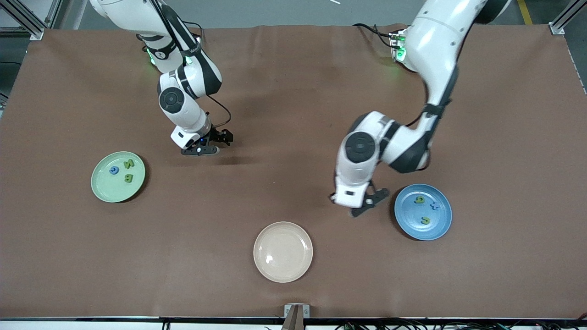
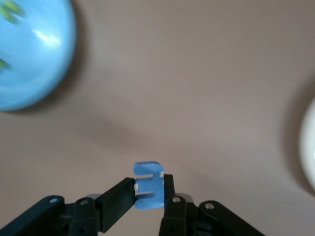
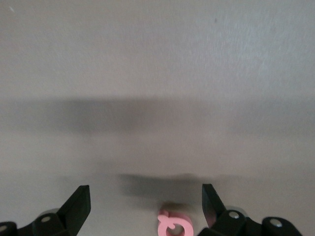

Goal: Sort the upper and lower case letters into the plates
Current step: 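Drop the E on the blue plate while the right gripper grasps the pink a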

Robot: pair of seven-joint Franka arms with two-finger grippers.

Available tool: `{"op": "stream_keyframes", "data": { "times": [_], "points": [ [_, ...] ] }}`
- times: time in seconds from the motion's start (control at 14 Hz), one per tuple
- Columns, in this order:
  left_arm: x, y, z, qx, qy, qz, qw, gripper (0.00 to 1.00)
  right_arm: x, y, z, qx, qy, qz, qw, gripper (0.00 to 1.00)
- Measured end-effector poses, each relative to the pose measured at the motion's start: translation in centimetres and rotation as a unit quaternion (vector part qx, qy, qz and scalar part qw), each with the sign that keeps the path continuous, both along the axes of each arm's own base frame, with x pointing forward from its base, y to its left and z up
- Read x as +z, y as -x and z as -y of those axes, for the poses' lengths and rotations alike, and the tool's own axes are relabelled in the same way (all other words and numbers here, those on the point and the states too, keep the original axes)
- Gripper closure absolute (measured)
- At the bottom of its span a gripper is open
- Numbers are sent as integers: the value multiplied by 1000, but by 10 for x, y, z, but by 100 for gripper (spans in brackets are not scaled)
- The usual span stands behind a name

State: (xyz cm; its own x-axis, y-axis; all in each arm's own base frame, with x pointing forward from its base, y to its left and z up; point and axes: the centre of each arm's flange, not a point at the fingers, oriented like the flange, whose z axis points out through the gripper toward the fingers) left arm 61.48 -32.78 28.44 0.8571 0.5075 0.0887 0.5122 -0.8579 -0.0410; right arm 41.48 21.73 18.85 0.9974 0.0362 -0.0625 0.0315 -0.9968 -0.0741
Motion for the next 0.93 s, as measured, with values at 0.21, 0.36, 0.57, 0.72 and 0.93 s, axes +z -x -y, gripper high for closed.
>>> {"op": "stream_keyframes", "data": {
  "times": [0.21, 0.36, 0.57, 0.72, 0.93],
  "points": [
    [-1, -2, -93, -6, -19, -22, 1000, 70, -7, 9, 7, -3, 4, -1, 1000, 0],
    [-7, -7, -141, 2, -19, -29, 999, 70, -12, 14, 11, -4, 6, -1, 1000, 0],
    [-26, -10, -190, 14, -10, -21, 1000, 70, -16, 19, 15, -4, 9, -6, 1000, 3],
    [-36, -12, -216, 23, -1, -5, 1000, 70, -18, 24, 15, -2, 11, -10, 1000, 6],
    [-54, -17, -230, 29, 13, 21, 999, 70, -22, 31, 14, 3, 15, -16, 1000, 11]
  ]
}}
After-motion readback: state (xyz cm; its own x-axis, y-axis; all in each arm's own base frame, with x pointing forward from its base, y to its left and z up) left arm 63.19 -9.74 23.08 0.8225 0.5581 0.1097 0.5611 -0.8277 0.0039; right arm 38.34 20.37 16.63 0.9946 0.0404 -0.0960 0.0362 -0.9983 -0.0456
